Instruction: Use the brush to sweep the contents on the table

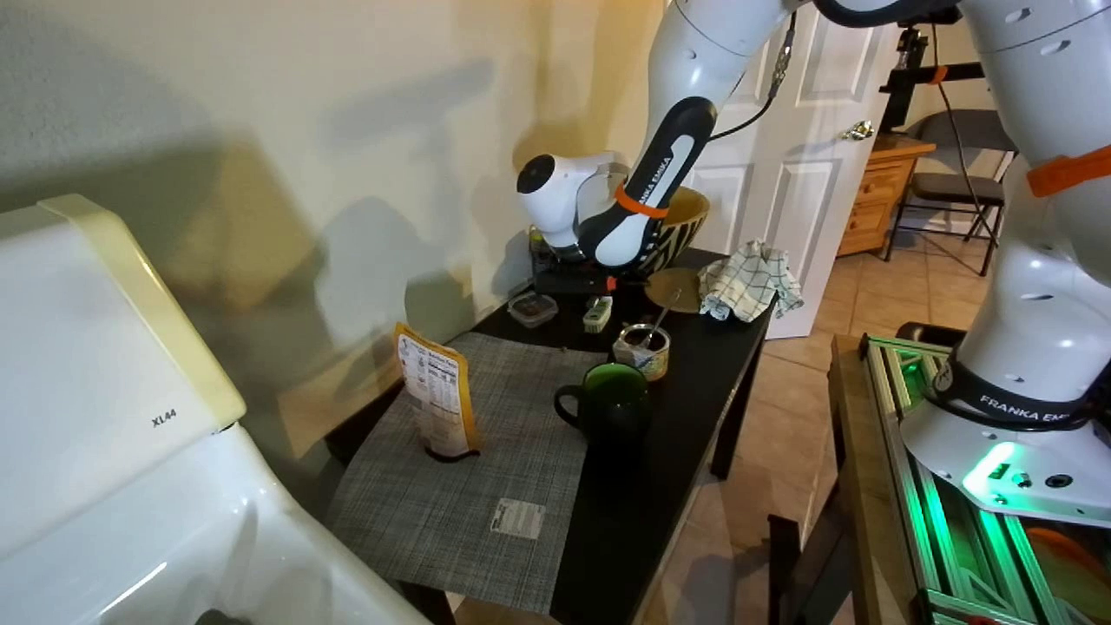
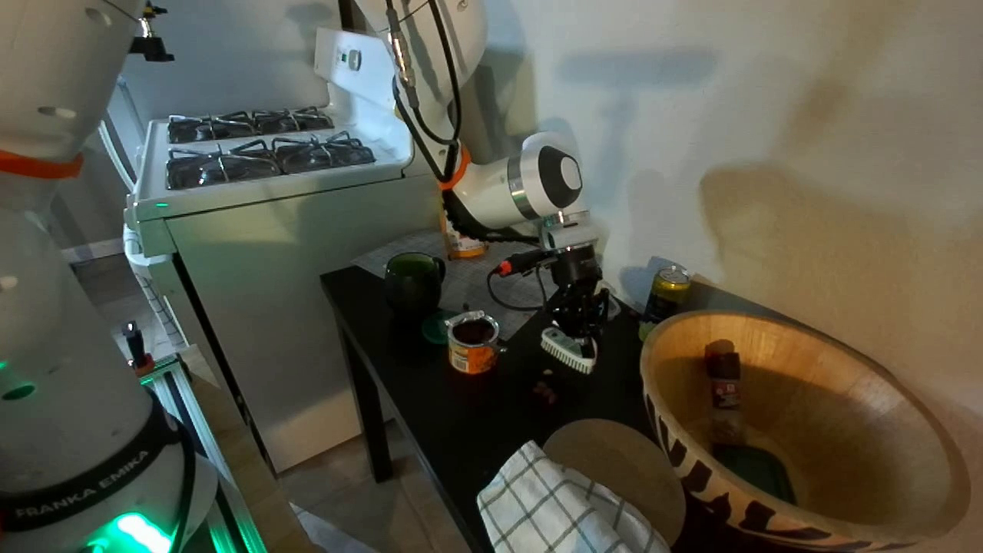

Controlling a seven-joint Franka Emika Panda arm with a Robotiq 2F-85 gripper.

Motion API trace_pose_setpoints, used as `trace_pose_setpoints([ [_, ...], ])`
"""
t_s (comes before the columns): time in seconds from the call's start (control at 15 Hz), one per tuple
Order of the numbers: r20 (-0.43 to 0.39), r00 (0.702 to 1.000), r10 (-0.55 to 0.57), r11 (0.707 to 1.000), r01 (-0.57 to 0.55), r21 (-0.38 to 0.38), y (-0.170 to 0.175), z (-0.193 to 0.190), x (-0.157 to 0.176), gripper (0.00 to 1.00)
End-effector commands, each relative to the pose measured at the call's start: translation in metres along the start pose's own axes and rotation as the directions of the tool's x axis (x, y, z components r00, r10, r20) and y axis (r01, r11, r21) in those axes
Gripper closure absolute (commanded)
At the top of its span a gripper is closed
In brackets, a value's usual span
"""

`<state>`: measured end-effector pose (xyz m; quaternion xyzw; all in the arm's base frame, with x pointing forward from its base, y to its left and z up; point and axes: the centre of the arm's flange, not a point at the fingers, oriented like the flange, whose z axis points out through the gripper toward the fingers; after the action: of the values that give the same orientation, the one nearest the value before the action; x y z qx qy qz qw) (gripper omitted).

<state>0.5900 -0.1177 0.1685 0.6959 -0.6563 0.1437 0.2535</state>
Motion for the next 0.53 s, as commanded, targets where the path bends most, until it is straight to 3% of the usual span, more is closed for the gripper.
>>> trace_pose_setpoints([
  [0.0, -0.034, 0.995, -0.089, 0.996, 0.088, -0.035, 0.027, 0.021, -0.009, 0.94],
  [0.47, -0.122, 0.968, -0.22, 0.973, 0.209, -0.096, 0.052, 0.029, -0.024, 0.94],
])
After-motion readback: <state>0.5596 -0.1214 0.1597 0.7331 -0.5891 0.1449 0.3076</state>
